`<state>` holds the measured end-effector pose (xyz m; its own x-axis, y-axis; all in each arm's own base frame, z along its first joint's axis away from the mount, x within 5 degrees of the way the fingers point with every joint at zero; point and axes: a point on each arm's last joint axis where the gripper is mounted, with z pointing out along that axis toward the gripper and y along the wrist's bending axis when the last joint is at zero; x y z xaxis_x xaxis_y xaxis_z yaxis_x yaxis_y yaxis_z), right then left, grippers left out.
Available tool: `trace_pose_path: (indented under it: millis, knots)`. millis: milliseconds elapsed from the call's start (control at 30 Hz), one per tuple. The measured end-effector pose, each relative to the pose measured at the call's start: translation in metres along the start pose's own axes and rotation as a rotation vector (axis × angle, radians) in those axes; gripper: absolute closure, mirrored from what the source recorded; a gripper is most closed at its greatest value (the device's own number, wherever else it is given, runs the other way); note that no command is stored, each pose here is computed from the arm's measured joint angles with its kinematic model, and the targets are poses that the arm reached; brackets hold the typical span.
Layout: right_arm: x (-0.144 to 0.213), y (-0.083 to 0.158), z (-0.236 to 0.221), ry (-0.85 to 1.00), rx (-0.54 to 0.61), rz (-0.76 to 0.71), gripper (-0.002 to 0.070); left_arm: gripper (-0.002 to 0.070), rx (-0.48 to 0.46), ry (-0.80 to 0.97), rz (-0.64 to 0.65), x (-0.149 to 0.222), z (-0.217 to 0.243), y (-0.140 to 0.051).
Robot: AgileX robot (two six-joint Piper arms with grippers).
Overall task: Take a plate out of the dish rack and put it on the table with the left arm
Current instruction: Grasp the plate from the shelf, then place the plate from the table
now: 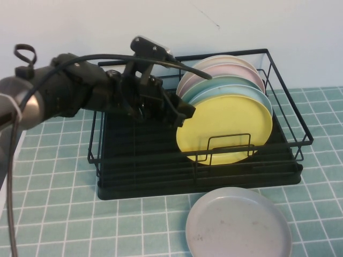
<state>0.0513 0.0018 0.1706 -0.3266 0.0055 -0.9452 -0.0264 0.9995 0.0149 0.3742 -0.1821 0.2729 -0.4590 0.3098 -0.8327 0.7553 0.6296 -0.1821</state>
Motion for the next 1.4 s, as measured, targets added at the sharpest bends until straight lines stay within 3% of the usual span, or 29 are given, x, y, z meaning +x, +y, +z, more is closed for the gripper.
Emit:
trace_pose_path:
  millis: [333, 433, 533, 800, 967, 1200, 1400]
  knots:
    - [0.000, 0.000, 0.000, 0.000, 0.000, 0.000, 0.0678, 0.0356, 0.029, 0.038, -0.003, 0.009, 0.023, -0.003]
    - [0.000, 0.000, 0.000, 0.000, 0.000, 0.000, 0.0678, 0.0416, 0.027, 0.036, 0.000, 0.008, 0.025, -0.004]
    - [0.000, 0.000, 0.000, 0.000, 0.000, 0.000, 0.0678, 0.0535, -0.009, 0.028, 0.025, 0.007, 0.025, -0.001]
    - [0.000, 0.000, 0.000, 0.000, 0.000, 0.000, 0.0678, 0.0569, -0.050, -0.001, 0.089, -0.004, 0.012, -0.004]
    - [0.000, 0.000, 0.000, 0.000, 0.000, 0.000, 0.0678, 0.0624, -0.102, -0.128, 0.134, -0.037, -0.031, -0.020]
    - [0.000, 0.000, 0.000, 0.000, 0.000, 0.000, 0.0678, 0.0669, -0.058, -0.253, 0.137, -0.070, -0.103, -0.062]
    - [0.000, 0.000, 0.000, 0.000, 0.000, 0.000, 0.0678, 0.0672, -0.002, -0.097, 0.021, -0.060, -0.136, -0.085]
